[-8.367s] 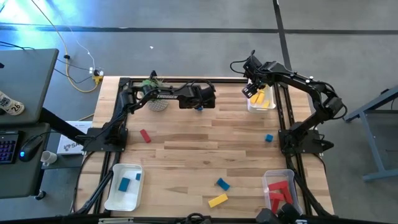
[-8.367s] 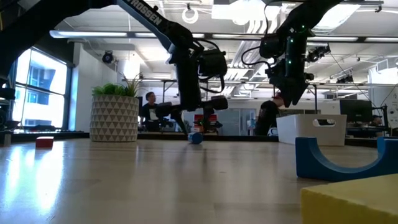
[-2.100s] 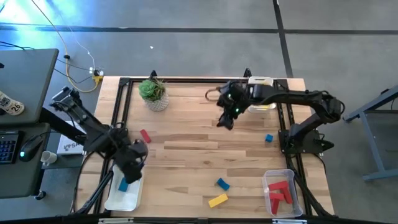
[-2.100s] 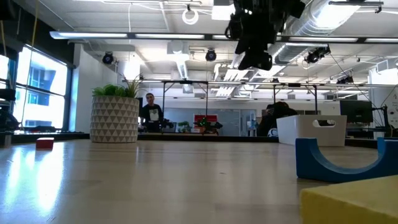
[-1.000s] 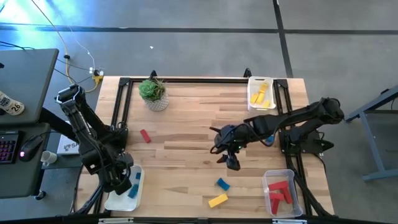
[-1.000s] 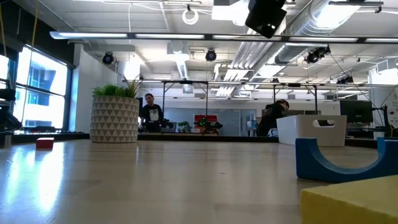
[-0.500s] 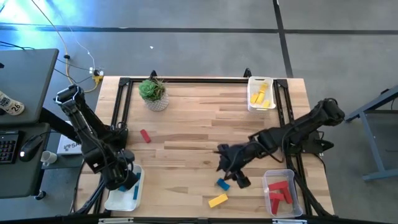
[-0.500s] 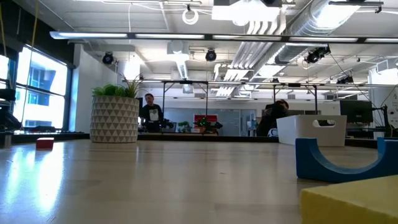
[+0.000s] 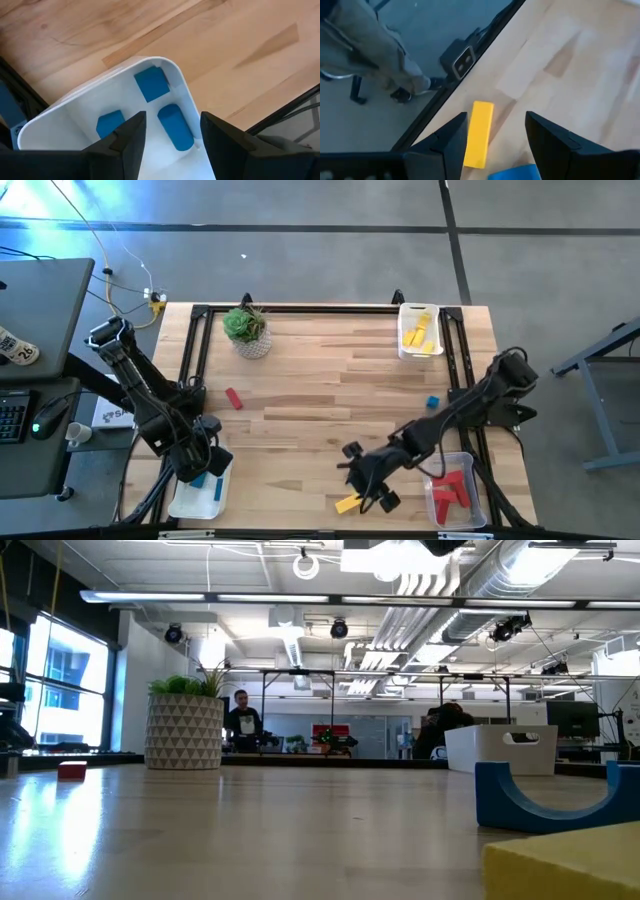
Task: Sort & place blocks by color
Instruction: Put the yellow block into the top white bin
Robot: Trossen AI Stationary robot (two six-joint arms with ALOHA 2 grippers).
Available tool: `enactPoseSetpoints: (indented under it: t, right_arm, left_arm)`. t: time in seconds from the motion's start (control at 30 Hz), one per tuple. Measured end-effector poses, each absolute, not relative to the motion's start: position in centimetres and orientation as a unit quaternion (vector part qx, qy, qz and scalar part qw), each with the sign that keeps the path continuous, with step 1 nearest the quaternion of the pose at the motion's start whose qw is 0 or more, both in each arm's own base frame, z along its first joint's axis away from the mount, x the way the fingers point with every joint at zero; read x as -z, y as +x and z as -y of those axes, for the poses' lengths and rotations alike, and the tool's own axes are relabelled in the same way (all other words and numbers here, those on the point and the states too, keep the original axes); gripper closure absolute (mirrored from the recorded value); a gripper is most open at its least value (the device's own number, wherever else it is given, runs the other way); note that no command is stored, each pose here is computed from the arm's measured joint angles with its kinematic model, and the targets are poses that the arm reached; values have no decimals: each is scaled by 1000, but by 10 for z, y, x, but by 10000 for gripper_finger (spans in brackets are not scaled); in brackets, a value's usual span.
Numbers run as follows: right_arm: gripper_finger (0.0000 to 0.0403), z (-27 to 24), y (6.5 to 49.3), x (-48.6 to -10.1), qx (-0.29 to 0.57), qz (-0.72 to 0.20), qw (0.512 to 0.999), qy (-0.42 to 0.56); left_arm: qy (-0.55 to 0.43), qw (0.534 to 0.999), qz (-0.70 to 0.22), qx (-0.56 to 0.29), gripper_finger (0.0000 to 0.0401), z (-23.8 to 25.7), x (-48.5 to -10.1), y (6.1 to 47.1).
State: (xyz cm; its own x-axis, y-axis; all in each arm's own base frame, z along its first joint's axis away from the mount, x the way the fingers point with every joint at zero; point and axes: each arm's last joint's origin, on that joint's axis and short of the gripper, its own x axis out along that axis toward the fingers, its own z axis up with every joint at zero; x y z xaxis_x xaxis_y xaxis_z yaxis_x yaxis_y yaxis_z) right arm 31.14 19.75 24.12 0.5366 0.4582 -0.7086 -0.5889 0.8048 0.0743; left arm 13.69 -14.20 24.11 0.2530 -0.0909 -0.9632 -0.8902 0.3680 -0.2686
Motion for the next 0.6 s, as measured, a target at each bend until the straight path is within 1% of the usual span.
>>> enactPoseSetpoints:
  t: [0.3,0.43,0.6]
  right_arm:
    - [219,-223,313,-196,-312,-424,843,-113]
    - [219,-233,313,-174,-299,-444,834,-133]
    - [219,-238,315,-155,-290,-458,828,-144]
  left_arm:
    - [-468,638,-524,-314,227,141,-241,138]
    - [-468,638,-524,-314,227,141,-241,138]
    - [-468,638,-524,-314,227,141,-241,137]
